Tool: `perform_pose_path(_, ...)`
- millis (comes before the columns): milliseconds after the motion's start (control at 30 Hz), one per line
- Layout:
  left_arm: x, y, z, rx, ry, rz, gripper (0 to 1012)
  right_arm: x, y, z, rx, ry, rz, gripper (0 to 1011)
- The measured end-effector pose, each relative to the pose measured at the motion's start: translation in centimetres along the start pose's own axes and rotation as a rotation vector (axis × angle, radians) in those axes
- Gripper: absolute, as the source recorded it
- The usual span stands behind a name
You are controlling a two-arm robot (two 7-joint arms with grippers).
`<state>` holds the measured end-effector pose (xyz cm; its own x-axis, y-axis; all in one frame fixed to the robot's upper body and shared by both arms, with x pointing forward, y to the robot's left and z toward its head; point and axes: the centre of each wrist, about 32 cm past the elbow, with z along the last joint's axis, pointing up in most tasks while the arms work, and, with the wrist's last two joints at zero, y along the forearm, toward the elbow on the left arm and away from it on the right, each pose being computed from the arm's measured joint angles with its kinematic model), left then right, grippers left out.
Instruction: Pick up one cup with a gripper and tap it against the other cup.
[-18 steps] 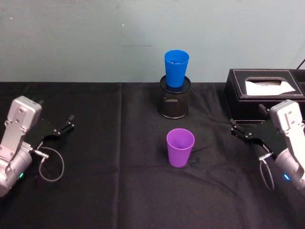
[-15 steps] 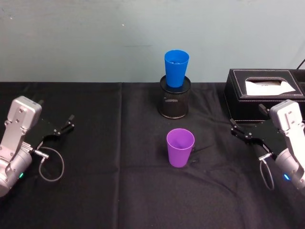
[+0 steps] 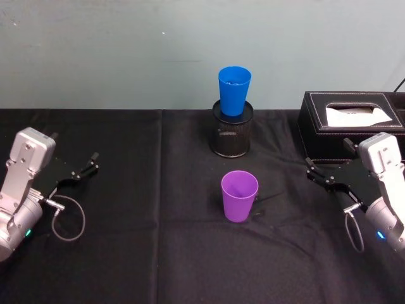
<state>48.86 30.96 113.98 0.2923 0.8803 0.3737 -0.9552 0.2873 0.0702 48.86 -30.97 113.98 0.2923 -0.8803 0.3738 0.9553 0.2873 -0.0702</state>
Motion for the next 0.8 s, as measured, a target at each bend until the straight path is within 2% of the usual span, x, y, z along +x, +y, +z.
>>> perform_pose_path(400,0.00,0.00,0.00,0.000,0.000,0.000,1000,0.0,0.1,0.2,0.013,0.001,0.007,1002)
perform_pose_path(533,0.00,0.00,0.00,0.000,0.000,0.000,1000,-0.6,-0.4,0.0,0.037,0.028,0.054,1000)
perform_pose_path(800,0.00,0.00,0.00,0.000,0.000,0.000,1000,-3.3,-2.6,-1.6,0.072,0.160,0.227,1002)
